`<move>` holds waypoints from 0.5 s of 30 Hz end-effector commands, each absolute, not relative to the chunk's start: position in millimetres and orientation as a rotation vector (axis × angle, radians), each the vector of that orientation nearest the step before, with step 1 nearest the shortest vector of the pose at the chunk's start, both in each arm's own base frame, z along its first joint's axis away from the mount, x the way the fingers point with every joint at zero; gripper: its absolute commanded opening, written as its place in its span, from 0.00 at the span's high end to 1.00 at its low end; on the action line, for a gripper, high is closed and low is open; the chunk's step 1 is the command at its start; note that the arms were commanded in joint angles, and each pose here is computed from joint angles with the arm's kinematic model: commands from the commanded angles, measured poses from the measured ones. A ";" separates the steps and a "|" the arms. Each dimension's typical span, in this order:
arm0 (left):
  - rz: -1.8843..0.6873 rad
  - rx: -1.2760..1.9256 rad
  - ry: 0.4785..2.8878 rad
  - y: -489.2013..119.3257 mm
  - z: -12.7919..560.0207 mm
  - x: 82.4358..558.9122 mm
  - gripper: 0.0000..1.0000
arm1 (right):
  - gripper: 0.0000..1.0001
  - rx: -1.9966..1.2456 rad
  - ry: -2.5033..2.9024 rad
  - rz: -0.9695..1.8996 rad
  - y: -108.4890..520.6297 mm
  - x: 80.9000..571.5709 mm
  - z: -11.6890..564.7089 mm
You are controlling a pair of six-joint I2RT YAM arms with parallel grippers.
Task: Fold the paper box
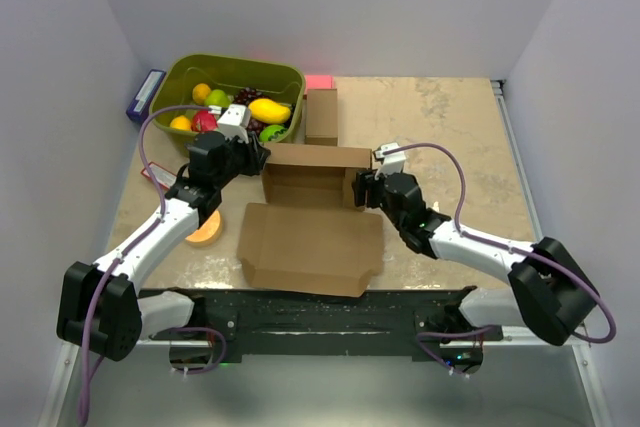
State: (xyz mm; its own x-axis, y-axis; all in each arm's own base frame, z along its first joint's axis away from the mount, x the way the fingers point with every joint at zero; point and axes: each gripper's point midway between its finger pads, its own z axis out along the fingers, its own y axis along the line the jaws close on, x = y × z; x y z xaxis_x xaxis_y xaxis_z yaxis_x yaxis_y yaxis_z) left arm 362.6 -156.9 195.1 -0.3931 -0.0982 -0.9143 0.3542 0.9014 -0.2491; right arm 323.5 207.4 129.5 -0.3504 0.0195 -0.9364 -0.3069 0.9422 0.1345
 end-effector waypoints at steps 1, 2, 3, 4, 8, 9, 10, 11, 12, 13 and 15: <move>-0.479 0.239 2.014 -156.9 172.6 349.9 0.70 | 0.35 -0.177 1.801 0.365 217.0 340.1 150.8; -0.477 0.238 2.014 -156.7 172.6 350.0 0.70 | 0.35 -0.174 1.800 0.368 217.9 341.1 150.4; -0.477 0.238 2.016 -156.7 172.0 350.1 0.70 | 0.36 -0.173 1.804 0.368 219.2 341.9 147.2; -0.477 0.238 2.016 -156.7 172.0 350.1 0.70 | 0.36 -0.166 1.796 0.370 219.6 343.6 148.3; -0.481 0.241 2.017 -157.4 171.5 349.8 0.70 | 0.45 -0.132 1.807 0.359 218.2 347.2 143.4; -0.480 0.240 2.016 -157.3 172.2 350.2 0.70 | 0.50 -0.117 1.813 0.341 215.9 348.8 141.4; -0.482 0.240 2.017 -157.5 171.5 349.7 0.70 | 0.52 -0.109 1.832 0.319 214.1 350.9 136.7; -0.484 0.241 2.016 -157.8 172.2 349.9 0.70 | 0.53 -0.096 1.843 0.315 213.3 351.4 133.5; -0.484 0.241 2.014 -157.8 172.8 349.8 0.70 | 0.55 -0.083 1.843 0.300 211.7 353.0 132.5; -0.484 0.241 2.014 -157.8 172.8 349.8 0.70 | 0.57 -0.077 1.850 0.287 209.9 354.1 128.3; -0.489 0.241 2.011 -158.3 173.7 349.6 0.70 | 0.59 -0.057 1.860 0.279 208.2 354.7 123.6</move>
